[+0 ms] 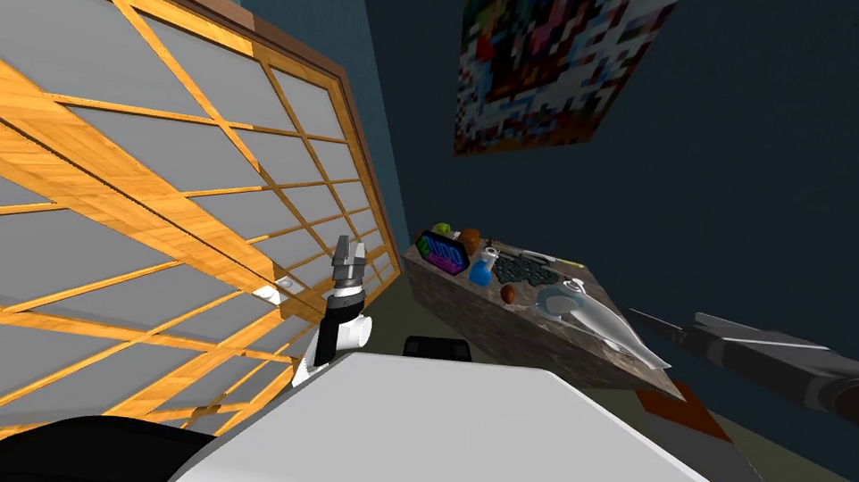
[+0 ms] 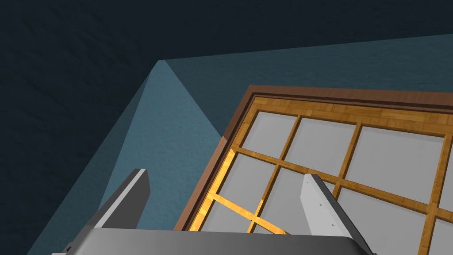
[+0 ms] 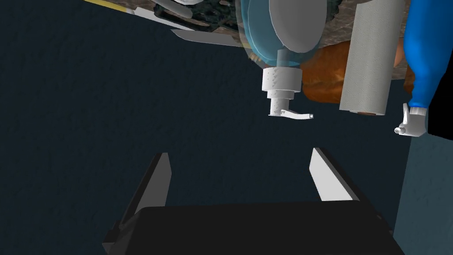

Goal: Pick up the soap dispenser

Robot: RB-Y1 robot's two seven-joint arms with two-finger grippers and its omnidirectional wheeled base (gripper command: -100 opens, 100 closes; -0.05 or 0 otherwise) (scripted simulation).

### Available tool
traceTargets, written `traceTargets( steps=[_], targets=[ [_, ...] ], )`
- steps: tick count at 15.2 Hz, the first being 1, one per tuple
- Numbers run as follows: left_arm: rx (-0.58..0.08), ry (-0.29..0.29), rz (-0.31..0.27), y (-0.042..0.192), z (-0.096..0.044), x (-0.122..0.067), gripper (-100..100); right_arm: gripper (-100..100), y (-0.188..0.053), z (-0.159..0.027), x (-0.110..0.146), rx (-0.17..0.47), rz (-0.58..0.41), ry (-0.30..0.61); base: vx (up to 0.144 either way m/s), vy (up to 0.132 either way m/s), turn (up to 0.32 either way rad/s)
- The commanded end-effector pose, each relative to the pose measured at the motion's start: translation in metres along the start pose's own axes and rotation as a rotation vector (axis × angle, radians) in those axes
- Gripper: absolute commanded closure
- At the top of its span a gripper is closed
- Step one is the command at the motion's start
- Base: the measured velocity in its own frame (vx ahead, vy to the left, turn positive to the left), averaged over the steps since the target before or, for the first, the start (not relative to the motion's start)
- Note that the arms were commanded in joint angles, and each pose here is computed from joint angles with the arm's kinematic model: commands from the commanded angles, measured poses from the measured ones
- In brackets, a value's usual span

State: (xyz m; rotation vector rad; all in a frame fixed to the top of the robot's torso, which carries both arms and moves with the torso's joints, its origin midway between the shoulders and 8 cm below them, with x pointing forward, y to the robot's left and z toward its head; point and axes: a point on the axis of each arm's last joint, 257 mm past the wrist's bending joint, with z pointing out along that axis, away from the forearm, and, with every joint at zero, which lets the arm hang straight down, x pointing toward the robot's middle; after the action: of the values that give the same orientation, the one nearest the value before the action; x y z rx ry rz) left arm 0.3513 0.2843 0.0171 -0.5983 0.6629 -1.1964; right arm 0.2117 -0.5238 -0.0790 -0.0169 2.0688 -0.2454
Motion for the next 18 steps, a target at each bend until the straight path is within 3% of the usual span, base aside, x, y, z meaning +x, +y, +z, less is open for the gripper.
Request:
traceTargets(
  steps=[1,11,18],
  targets=[
    [0.000,0.000,0.000,0.000,0.000,0.000,0,-100,-0.006,0.003,0.000,0.008,-0.068,0.037,0.043,0.071,0.137],
    [0.000,0.000,0.000,0.000,0.000,0.000,0,-100,-0.021,0.011,0.015,0.010,-0.272,0.184,0.045,0.044,0.126],
    [0.000,0.000,0.000,0.000,0.000,0.000,0,-100,-0.029,0.008,0.042,0.001,-0.354,0.305,0.042,0.015,0.091]
  ],
)
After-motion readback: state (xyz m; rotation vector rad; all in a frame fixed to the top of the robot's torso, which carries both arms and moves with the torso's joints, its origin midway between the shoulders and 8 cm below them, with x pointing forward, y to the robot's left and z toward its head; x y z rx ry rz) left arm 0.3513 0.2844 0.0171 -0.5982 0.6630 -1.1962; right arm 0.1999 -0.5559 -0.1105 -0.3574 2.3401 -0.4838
